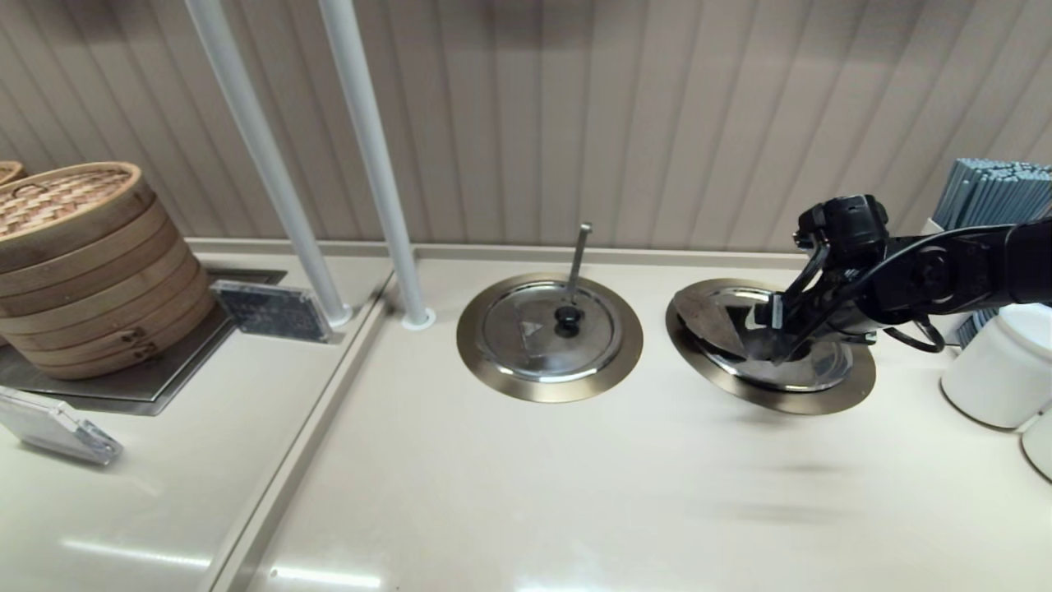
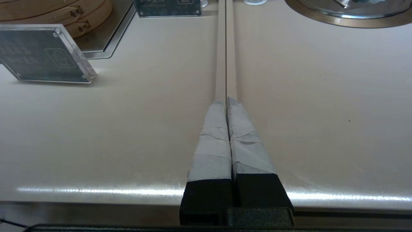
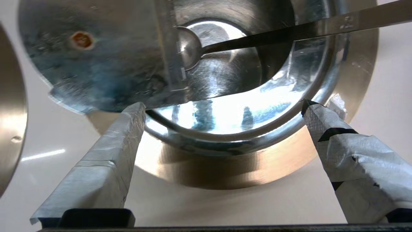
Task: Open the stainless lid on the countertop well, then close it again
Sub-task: Close the lid
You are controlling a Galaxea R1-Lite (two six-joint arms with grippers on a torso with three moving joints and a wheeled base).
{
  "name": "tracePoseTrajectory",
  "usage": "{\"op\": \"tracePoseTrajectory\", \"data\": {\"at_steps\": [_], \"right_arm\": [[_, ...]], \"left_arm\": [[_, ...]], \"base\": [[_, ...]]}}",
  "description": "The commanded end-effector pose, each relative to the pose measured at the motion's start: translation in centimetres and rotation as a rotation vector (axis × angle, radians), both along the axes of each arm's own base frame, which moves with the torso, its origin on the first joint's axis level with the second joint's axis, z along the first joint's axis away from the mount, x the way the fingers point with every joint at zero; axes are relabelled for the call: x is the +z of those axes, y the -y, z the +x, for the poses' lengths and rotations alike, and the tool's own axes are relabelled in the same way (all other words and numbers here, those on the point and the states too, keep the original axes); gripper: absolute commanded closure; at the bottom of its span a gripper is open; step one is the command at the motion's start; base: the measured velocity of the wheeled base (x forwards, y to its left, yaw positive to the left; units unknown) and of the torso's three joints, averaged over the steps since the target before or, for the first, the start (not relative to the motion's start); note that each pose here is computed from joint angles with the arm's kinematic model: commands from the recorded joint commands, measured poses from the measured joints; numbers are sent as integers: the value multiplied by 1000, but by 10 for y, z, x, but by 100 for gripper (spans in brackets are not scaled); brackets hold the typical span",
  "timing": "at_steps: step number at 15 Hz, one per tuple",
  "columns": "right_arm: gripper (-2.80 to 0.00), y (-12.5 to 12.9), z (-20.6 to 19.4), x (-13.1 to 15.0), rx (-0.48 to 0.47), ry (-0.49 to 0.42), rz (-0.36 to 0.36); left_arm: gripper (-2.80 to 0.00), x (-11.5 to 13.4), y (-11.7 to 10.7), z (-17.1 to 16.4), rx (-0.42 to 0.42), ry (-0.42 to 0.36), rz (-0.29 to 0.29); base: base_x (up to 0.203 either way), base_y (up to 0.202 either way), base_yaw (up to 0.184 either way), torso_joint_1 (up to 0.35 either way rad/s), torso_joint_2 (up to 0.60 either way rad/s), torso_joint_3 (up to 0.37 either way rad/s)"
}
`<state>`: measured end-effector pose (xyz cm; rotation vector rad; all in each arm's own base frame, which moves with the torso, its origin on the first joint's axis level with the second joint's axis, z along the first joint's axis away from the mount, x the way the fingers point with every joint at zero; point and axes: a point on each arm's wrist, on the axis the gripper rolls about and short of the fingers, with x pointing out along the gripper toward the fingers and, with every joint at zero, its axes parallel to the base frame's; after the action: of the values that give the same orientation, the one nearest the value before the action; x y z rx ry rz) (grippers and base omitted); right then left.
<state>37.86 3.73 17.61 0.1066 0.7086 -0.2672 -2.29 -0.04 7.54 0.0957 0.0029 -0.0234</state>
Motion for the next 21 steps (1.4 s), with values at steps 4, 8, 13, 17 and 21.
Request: {"op": "tracePoseTrajectory", "data": {"at_steps": [4,8,13,17,21], "right_arm": [[-280,-41,-34,22,165,99,-75],[-280,-82,-55,22,297,91,-225],[-280,-91,-39,19,397,54,-493],[-280,-101,-1,13,388,107,-505],[-280,-107,22,-13,406,146,-559]], "left_arm": [[0,0,0,0,0,-1,1],[0,0,0,0,0,-1,1],[0,0,0,0,0,-2,1],[0,0,0,0,0,-1,1],[0,0,0,0,0,-1,1]], "base": [[0,0,0,0,0,0],[0,0,0,0,0,0],[0,0,0,0,0,0],[0,0,0,0,0,0],[0,0,0,0,0,0]]}}
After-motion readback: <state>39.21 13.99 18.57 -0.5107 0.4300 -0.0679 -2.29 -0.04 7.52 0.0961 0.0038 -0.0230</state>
